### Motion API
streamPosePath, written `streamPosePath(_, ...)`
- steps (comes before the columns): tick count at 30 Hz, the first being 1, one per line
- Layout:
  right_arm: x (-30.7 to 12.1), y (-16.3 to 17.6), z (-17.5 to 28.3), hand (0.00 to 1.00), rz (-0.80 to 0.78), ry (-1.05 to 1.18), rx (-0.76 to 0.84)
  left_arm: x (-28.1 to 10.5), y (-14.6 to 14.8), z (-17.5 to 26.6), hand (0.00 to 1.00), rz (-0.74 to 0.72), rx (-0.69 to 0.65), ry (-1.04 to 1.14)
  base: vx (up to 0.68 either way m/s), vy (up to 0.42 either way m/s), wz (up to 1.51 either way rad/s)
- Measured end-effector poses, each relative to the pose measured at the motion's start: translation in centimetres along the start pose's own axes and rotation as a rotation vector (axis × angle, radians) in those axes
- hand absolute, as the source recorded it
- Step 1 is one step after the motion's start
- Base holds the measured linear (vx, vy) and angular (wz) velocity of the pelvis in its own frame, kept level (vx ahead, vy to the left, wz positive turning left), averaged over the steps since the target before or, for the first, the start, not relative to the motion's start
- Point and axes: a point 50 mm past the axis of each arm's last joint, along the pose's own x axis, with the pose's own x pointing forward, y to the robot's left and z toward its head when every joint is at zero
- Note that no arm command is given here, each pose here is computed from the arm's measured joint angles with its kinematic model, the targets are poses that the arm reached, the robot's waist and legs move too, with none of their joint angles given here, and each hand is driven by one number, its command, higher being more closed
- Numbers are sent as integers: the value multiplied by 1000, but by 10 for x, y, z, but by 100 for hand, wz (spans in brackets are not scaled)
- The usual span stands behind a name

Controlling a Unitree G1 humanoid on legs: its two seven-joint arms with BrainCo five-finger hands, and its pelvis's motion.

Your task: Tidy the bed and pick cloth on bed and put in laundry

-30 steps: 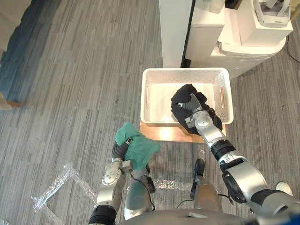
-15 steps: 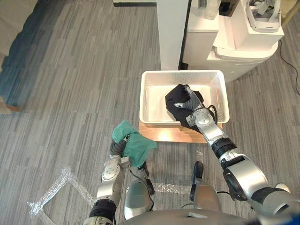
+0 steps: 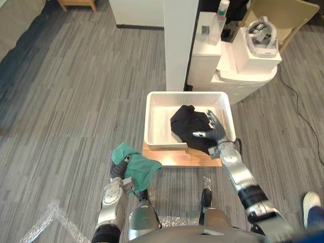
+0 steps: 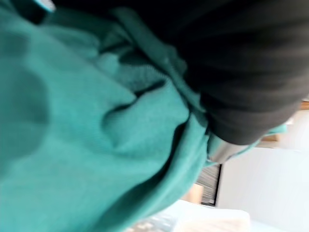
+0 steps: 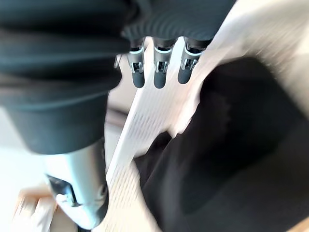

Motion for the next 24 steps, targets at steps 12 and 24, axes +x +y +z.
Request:
streamPosePath(12, -66, -46, -76, 0, -262, 275, 16, -9, 5, 31, 100, 98, -20, -160, -41, -3, -10)
streamPosePath(24, -183, 0, -185, 0, -274, 902, 127, -17, -13, 58, 100, 176, -159, -300, 12, -8, -9)
